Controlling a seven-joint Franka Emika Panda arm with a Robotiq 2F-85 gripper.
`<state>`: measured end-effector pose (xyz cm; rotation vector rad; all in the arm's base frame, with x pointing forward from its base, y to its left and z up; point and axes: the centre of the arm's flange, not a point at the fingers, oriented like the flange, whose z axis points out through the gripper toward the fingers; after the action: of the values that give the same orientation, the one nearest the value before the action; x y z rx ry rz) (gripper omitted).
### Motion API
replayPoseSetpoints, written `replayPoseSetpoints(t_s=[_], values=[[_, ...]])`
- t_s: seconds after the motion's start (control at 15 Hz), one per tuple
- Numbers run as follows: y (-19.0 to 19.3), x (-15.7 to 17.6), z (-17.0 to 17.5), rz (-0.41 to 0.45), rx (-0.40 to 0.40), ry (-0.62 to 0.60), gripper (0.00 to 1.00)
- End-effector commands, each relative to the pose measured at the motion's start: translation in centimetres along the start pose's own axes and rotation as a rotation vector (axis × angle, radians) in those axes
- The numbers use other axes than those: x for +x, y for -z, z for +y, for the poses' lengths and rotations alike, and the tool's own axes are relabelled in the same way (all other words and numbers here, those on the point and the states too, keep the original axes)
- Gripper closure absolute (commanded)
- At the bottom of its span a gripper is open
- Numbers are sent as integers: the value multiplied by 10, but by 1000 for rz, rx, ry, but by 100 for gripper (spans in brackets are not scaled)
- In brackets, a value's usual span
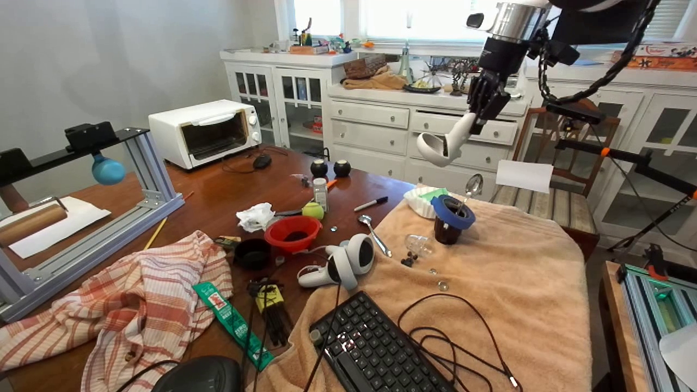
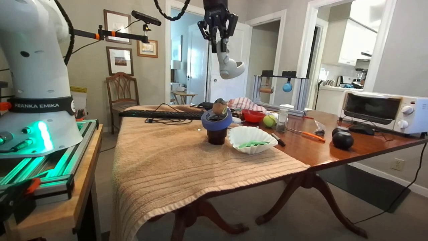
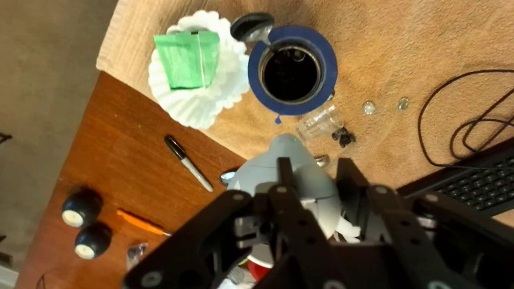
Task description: Move the white remote to the left then move the hand sanitizer to the right
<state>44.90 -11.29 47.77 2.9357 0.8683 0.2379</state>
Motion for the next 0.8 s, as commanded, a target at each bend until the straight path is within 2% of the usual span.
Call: replayPoseSetpoints(t_s=[0.0,0.27,0.47,0.53,0.73], values=[[-8,43,24,43,58,169,92],[-11,79,44,21,65,278,92],[-8,80,45,-3,22,297,92],[-14,75,36,20,27,272,67],[-12,78,40,18,20,277,67]])
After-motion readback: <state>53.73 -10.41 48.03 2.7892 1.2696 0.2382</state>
